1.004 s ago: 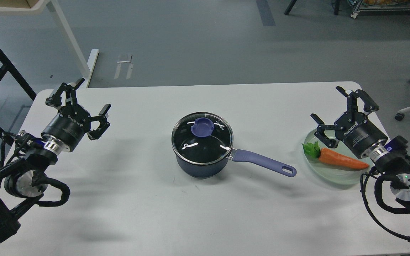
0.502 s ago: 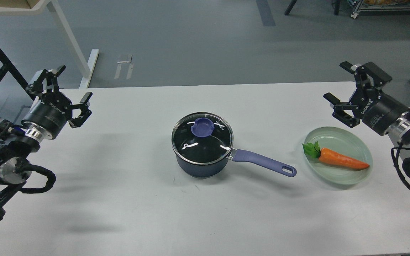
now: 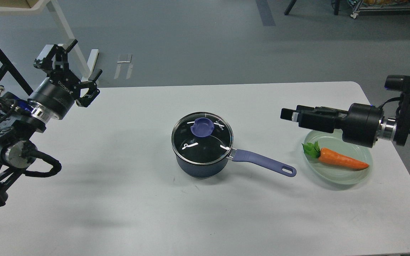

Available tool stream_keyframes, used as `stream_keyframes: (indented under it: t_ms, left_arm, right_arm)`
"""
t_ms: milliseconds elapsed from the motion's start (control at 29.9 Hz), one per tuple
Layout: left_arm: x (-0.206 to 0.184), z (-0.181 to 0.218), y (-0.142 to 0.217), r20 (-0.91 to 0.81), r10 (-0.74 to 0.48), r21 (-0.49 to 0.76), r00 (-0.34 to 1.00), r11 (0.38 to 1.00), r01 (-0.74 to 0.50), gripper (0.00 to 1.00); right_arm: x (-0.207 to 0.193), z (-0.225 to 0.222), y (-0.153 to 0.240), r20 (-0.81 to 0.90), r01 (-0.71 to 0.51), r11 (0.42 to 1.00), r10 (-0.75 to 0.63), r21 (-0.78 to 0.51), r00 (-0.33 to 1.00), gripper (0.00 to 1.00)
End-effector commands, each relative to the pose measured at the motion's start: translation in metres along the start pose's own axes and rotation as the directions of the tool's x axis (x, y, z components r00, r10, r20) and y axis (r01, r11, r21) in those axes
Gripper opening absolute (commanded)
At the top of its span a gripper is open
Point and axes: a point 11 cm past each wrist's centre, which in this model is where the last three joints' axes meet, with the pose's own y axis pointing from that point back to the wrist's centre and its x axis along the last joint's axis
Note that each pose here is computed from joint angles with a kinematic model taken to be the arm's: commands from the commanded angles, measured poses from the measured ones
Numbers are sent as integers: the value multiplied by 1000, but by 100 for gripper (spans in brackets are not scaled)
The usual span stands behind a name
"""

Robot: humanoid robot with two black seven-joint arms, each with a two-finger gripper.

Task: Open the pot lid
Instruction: 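Lower the right gripper onto the lavender pot handle and close it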

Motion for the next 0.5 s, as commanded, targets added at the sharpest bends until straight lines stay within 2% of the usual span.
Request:
stream_keyframes:
  t_ms: [0, 134, 468]
  left_arm:
    - [-9, -1, -1, -4, -29, 6, 1000, 1000, 29, 99]
    - [-15, -3, -3, 13, -50, 13, 999, 999, 50, 99]
    - [-22, -4, -4, 17, -63, 13, 998, 998, 63, 99]
  right_arm:
    - [-24, -2, -14, -148, 141, 990, -141, -5, 979, 99]
    - [-45, -11, -36, -263, 266, 964, -252, 17, 931, 99]
    - [-62, 6, -58, -333, 343, 939, -332, -28, 882, 93]
